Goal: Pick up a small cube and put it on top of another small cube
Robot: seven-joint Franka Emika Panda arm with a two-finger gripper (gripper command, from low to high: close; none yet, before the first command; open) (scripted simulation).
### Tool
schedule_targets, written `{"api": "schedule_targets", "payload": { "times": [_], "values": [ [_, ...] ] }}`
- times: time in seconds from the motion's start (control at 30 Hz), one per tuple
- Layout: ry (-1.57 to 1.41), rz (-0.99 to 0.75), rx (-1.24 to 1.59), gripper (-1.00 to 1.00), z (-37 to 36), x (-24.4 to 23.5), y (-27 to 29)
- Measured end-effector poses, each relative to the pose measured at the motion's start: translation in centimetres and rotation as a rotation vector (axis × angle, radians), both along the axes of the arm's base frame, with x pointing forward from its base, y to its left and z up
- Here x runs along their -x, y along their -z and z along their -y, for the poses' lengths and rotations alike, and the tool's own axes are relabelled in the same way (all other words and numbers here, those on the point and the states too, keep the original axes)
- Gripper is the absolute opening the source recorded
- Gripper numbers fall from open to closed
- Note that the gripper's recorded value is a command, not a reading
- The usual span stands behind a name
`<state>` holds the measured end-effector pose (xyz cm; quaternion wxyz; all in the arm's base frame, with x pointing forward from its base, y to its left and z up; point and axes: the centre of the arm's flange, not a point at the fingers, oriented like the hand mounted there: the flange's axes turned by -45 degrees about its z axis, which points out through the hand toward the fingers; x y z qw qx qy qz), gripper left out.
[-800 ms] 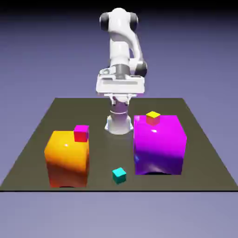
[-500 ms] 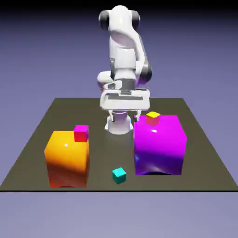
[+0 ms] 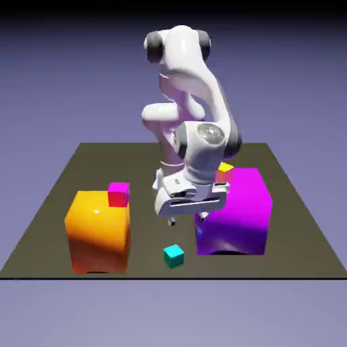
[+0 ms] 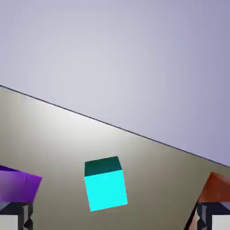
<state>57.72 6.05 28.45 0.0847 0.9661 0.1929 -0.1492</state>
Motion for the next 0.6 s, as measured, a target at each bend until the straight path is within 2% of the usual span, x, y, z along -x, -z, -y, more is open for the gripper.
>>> {"api": "schedule_targets", "payload": {
  "times": [0.3, 0.6],
  "values": [
    [-0.048, -0.371, 0.128, 0.00, -0.7, -2.2, 8.7],
    [-0.063, -0.735, 0.258, 0.00, -0.7, -1.9, 17.4]
  ]
}}
